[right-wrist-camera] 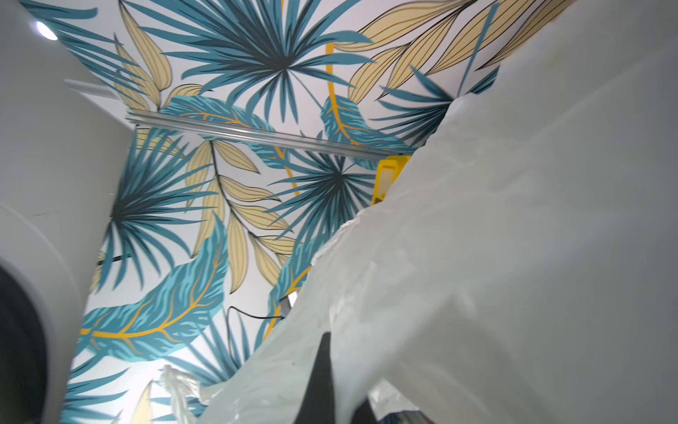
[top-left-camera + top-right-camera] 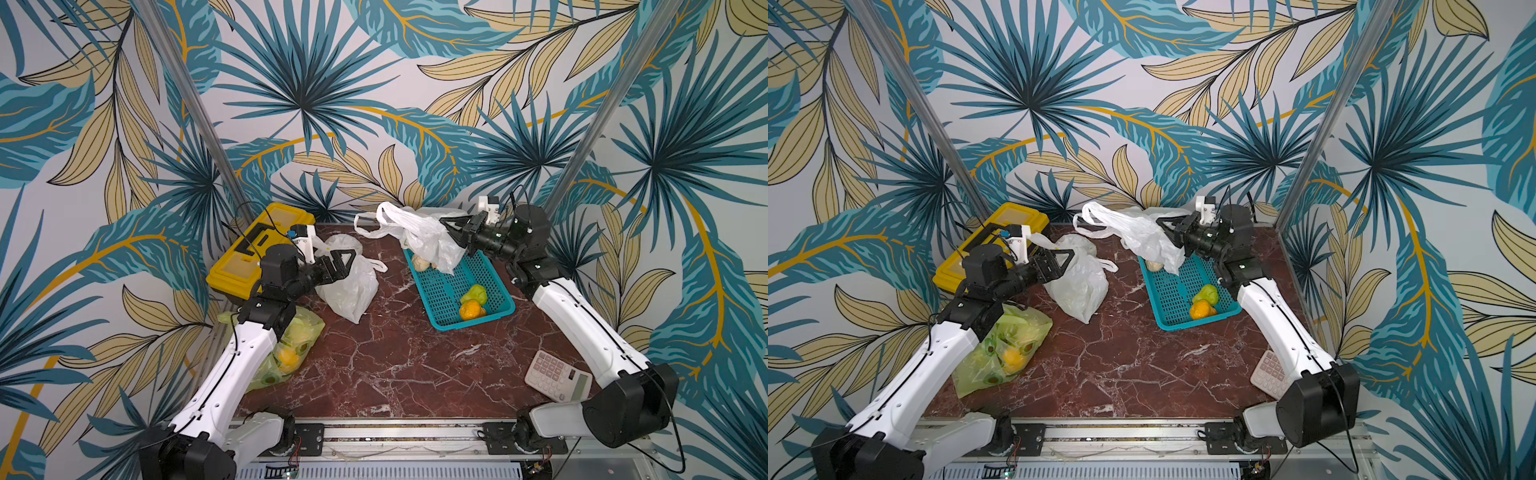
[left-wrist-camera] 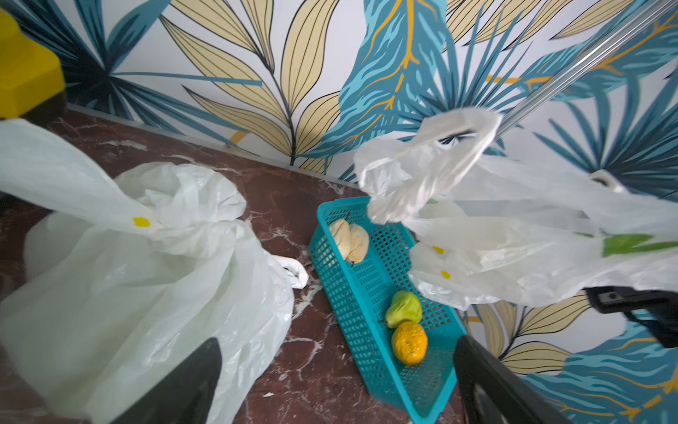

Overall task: Place the pears into plastic bags & tie knots
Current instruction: Pick up the plastic bag from the corner of the board.

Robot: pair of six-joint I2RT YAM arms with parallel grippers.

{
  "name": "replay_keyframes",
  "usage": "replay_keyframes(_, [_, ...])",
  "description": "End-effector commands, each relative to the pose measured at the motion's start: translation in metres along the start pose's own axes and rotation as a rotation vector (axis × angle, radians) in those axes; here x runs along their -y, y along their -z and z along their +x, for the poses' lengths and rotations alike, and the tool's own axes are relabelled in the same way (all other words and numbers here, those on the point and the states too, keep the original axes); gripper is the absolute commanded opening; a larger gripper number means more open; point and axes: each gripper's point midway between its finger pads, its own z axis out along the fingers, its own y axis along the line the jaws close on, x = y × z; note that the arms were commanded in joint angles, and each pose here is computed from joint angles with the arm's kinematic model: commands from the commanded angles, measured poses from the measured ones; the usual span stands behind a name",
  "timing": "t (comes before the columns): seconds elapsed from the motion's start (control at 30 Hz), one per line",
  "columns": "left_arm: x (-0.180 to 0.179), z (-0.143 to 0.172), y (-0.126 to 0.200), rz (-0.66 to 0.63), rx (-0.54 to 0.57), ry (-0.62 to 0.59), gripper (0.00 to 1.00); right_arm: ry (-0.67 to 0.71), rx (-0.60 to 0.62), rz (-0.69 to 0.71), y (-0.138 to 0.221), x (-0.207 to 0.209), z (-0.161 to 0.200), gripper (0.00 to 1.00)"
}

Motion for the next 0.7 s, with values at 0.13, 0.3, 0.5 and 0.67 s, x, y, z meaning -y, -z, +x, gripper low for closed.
replay_keyframes(0.13, [0.018, -0.009, 0.001, 0.086, 0.118, -0.022, 0.99, -0.135, -0.082, -0.199, -0.01, -0.033, 0.03, 0.0])
replay_keyframes(0.3, [0.015, -0.026, 0.001, 0.058, 0.216, -0.11, 0.99, -0.224, -0.12, -0.231, -0.01, -0.035, 0.045, 0.0])
replay_keyframes(0.5, [0.024, -0.037, -0.011, 0.109, 0.257, -0.103, 1.0, -0.266, -0.174, -0.22, -0.012, -0.029, 0.067, 0.0])
replay_keyframes(0.67, [0.003, -0.05, -0.013, 0.004, 0.353, -0.13, 0.89, -0.32, -0.232, -0.225, -0.016, -0.024, 0.089, 0.0])
